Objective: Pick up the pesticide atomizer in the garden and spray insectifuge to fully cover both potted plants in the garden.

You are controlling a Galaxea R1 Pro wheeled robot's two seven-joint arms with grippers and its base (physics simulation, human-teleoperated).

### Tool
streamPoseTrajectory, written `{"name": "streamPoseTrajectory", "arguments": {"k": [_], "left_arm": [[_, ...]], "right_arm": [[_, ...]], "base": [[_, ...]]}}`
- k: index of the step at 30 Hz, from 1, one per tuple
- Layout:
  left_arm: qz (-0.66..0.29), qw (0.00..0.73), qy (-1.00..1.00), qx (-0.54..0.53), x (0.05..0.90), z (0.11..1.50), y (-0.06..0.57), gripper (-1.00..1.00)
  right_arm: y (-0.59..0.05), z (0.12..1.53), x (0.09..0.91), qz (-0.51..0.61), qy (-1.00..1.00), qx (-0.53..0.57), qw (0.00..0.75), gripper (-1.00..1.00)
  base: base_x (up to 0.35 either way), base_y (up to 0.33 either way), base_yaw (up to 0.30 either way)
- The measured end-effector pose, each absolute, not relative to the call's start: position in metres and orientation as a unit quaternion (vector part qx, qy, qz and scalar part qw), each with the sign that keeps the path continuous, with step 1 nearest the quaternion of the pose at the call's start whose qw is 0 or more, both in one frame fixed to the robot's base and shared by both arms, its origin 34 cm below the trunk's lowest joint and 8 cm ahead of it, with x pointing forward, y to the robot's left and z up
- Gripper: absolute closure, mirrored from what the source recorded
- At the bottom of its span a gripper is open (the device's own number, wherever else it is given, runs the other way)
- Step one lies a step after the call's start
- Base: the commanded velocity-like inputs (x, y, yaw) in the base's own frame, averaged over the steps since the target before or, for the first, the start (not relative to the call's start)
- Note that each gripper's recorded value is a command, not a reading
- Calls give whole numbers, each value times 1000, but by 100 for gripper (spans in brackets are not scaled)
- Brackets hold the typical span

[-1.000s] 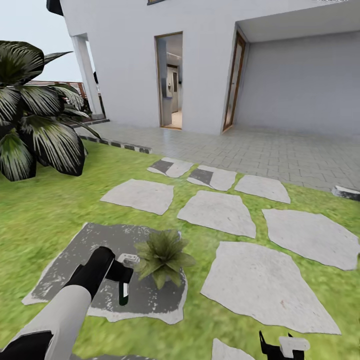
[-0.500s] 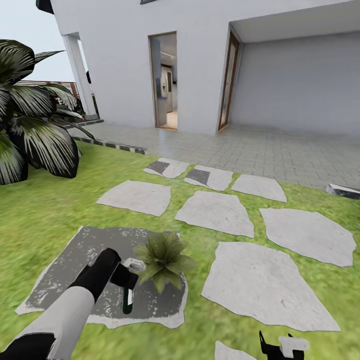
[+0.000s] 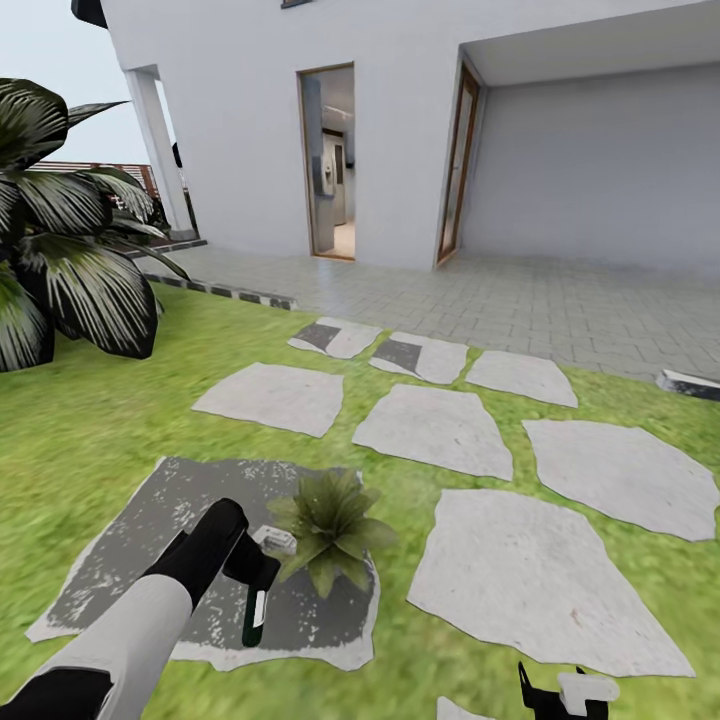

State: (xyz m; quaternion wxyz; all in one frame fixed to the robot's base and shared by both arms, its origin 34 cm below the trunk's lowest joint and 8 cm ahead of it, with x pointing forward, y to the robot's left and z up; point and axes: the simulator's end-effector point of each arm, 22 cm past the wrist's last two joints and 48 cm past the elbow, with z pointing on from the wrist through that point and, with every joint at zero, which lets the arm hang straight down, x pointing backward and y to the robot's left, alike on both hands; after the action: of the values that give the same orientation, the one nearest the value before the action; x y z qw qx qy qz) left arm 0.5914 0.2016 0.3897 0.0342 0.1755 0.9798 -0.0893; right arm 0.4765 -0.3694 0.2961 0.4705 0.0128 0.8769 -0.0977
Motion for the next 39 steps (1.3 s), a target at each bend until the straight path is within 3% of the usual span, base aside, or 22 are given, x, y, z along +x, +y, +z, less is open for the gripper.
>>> {"name": "streamPoseTrajectory", "arguments": {"k": [39], "left_arm": [[-97, -35, 981, 167, 544, 357, 206, 100]], "right_arm": [[-369, 296, 476, -97, 877, 12, 470, -100]], "base": [[45, 4, 0]]}}
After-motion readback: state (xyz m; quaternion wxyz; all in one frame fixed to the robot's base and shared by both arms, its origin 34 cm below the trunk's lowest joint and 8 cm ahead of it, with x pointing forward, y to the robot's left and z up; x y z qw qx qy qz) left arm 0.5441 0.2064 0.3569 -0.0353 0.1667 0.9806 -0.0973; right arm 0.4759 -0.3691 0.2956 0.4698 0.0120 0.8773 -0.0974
